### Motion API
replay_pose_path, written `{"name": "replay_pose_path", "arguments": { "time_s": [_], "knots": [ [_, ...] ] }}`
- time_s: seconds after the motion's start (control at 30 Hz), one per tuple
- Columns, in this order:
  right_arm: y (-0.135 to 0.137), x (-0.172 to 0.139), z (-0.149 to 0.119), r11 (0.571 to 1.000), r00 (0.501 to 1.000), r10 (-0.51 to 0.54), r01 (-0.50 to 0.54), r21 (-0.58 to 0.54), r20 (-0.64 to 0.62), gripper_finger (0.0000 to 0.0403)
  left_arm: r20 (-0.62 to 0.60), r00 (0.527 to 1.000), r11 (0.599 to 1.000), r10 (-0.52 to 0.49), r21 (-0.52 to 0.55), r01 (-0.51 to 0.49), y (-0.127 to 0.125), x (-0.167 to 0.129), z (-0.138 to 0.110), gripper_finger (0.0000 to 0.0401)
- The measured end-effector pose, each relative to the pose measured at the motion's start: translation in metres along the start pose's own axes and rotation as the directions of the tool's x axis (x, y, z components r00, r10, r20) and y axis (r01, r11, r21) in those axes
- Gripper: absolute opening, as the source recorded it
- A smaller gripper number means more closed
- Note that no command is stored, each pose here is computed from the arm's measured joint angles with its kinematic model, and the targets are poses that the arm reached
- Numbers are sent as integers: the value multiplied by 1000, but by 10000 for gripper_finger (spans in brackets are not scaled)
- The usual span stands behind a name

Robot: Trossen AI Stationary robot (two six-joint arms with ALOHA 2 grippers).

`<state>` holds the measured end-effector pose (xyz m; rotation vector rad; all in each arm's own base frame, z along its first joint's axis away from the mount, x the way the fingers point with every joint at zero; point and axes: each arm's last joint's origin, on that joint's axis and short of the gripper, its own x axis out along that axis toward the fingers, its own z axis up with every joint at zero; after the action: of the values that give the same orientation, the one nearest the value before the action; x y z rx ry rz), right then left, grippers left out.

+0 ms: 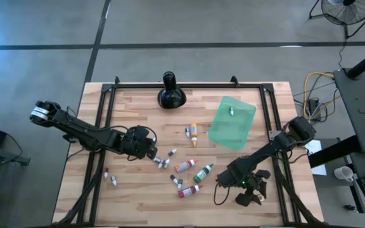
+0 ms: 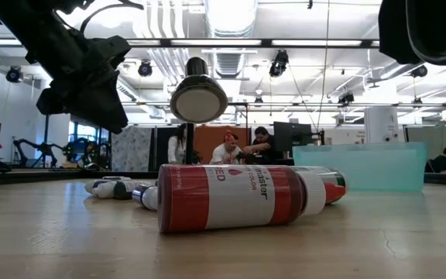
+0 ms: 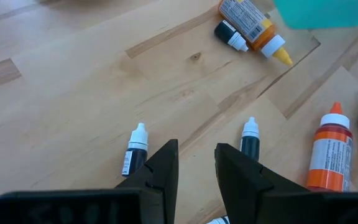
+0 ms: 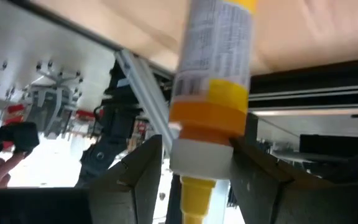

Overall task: Pick & Place food coloring
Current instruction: Adjust the bottom large yellow food coloring bottle in the table

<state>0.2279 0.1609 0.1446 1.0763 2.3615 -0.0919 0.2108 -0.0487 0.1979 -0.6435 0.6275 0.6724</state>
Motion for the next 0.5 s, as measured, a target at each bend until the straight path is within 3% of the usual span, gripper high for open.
{"name": "replay_pose_path", "arguments": {
  "time_s": [0.33, 0.5],
  "knots": [
    [2, -2, 1, 999, 995, -39, 41, -24, 95, 171, 0, 1000, 1000, -1, -1, 1, 0, 0, 0, 80],
    [10, -7, -1, 994, 978, -58, 75, -81, 201, 211, 0, 1000, 1000, -1, -2, 1, 0, 0, 0, 80]
  ]
}}
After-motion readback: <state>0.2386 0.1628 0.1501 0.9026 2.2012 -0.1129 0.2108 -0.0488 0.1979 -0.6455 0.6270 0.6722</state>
